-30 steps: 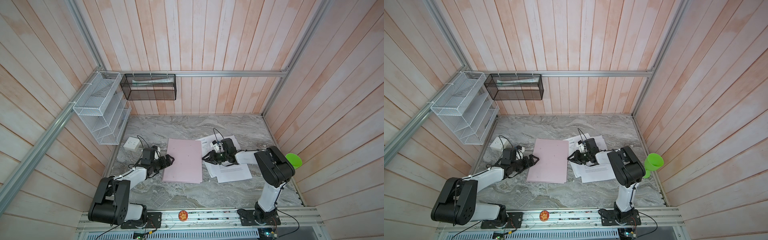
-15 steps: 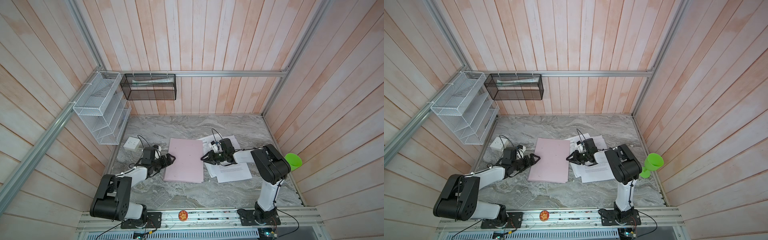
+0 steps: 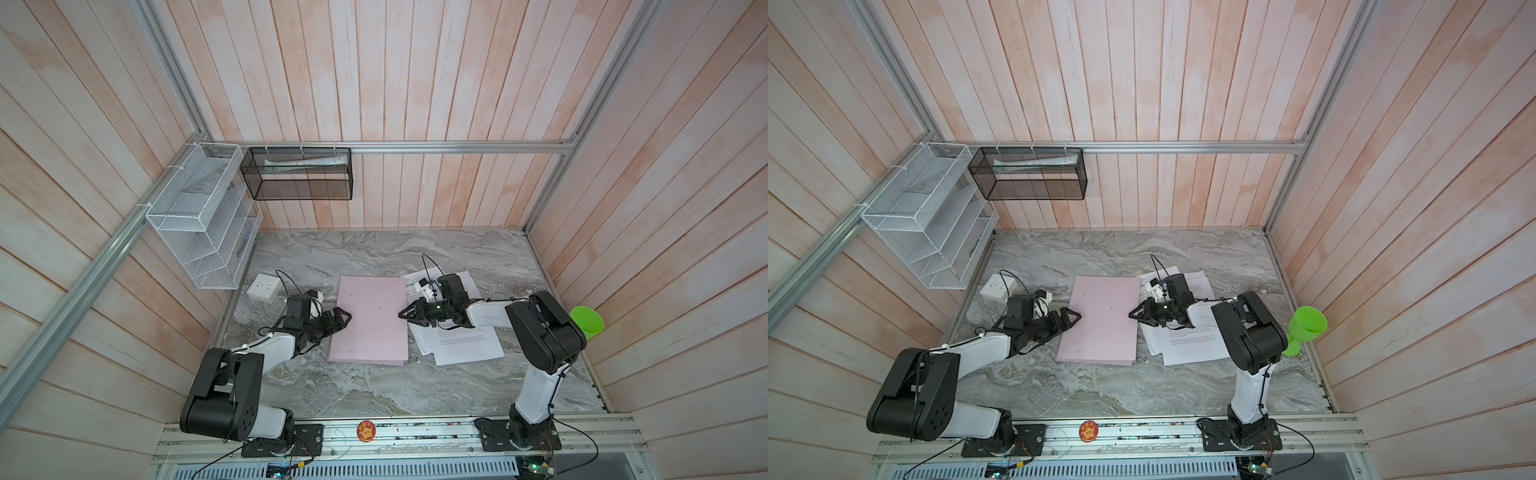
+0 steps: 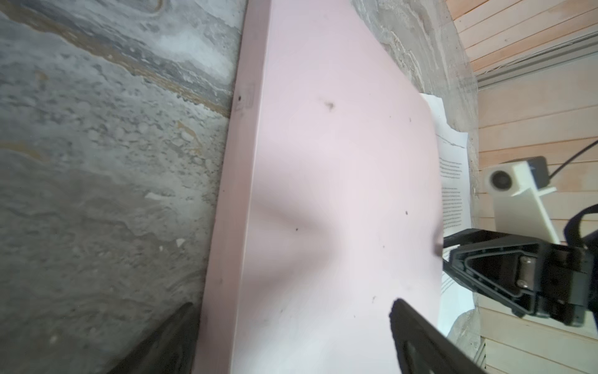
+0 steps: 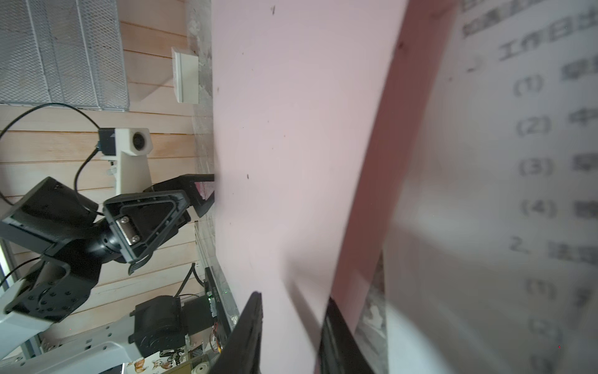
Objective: Put the files into the folder
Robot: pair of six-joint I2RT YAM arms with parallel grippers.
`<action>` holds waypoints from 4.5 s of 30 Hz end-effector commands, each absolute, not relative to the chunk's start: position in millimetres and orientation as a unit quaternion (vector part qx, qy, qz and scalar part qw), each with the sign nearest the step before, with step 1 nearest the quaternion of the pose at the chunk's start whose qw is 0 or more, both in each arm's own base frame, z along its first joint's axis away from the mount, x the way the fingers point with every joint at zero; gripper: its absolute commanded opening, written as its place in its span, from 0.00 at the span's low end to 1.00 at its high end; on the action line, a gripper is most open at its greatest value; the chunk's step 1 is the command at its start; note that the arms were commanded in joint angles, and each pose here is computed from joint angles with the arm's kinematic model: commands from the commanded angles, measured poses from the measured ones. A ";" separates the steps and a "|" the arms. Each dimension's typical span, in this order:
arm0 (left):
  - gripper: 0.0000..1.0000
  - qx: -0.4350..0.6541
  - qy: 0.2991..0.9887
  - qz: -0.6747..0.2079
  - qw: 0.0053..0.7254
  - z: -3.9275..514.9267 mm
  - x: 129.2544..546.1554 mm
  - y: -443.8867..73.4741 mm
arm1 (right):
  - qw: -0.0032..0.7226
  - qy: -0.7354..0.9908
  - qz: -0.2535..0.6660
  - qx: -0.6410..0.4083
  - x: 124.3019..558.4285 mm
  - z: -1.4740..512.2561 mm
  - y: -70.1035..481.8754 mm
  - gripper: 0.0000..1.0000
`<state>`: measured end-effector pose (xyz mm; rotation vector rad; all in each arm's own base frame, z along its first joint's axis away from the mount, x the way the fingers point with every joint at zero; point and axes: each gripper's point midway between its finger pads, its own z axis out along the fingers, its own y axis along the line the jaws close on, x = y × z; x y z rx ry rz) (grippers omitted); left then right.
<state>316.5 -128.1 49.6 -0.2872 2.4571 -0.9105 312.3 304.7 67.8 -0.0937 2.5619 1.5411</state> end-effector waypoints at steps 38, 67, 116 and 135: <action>1.00 0.095 0.943 0.009 0.320 218.4 266.4 -233.2 | 0.154 0.828 0.538 0.020 310.7 222.1 364.3 0.00; 0.10 0.118 0.947 0.046 0.295 187.9 241.9 -228.3 | 0.116 0.811 0.573 -0.015 300.5 229.9 372.4 0.00; 0.07 -0.050 0.942 -0.181 0.279 219.3 253.9 -166.5 | 0.141 0.875 0.457 -0.069 359.8 137.6 381.3 0.29; 0.86 -0.214 0.898 -0.057 0.379 220.3 244.3 -33.0 | 0.156 0.899 0.366 -0.182 335.2 139.1 453.7 0.29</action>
